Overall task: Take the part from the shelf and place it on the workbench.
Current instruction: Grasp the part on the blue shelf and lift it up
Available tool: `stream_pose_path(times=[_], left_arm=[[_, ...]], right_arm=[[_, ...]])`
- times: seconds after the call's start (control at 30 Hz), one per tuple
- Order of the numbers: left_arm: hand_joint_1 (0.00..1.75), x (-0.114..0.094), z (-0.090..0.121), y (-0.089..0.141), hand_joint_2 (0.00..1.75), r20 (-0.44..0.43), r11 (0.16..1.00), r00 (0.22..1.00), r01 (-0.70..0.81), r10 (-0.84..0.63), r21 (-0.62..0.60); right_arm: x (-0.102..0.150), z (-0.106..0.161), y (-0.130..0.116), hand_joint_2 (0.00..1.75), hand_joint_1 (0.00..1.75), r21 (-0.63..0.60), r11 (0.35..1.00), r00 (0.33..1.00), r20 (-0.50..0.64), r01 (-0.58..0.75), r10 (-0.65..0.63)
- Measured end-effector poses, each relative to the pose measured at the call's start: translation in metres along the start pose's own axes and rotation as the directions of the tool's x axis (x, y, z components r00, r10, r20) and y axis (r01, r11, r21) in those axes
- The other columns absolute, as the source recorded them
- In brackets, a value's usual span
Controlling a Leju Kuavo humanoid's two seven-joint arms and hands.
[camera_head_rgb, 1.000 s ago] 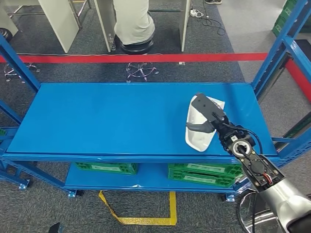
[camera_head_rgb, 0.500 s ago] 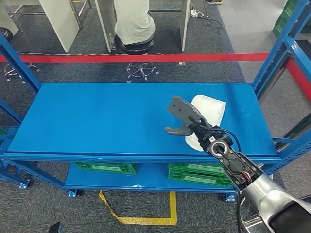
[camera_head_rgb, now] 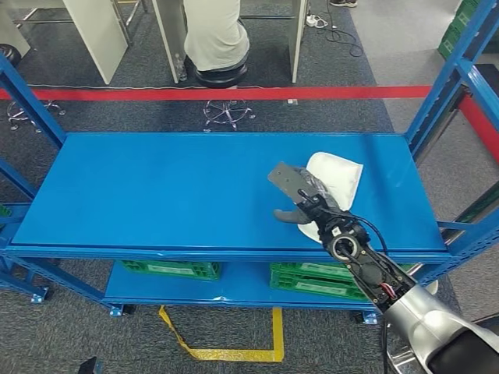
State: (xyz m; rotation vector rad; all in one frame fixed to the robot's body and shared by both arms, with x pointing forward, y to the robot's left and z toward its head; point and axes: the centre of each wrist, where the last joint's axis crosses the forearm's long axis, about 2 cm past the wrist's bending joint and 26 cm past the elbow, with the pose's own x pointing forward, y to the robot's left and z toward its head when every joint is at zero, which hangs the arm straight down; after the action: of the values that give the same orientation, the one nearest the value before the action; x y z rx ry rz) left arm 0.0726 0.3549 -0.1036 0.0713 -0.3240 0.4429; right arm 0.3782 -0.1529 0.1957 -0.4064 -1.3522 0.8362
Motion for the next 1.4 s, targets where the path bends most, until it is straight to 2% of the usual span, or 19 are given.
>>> stream_pose_path(times=[0.1, 0.37, 1.03, 1.4], left_arm=[[0.00, 0.000, 0.000, 0.000, 0.00, 0.000, 1.000, 1.000, 0.001, -0.001, 0.000], [0.00, -0.001, 0.000, 0.000, 0.00, 0.000, 1.000, 1.000, 0.022, -0.022, -0.003], [0.00, -0.002, 0.000, -0.002, 0.00, -0.001, 0.998, 0.998, 0.057, -0.057, -0.002], [0.00, -0.002, 0.000, -0.003, 0.00, -0.001, 0.998, 0.998, 0.062, -0.062, -0.004]], right_arm=[[-0.004, 0.003, 0.007, 1.75, 0.00, -0.068, 0.998, 0.999, -0.047, -0.016, 0.013], [-0.016, 0.007, 0.013, 1.75, 0.00, -0.135, 0.991, 0.993, -0.116, -0.004, -0.012], [-0.034, 0.008, 0.011, 1.75, 0.00, -0.107, 0.994, 0.983, -0.177, 0.026, -0.045], [-0.041, 0.005, 0.016, 1.75, 0.00, -0.040, 0.999, 0.981, -0.195, 0.005, -0.013]])
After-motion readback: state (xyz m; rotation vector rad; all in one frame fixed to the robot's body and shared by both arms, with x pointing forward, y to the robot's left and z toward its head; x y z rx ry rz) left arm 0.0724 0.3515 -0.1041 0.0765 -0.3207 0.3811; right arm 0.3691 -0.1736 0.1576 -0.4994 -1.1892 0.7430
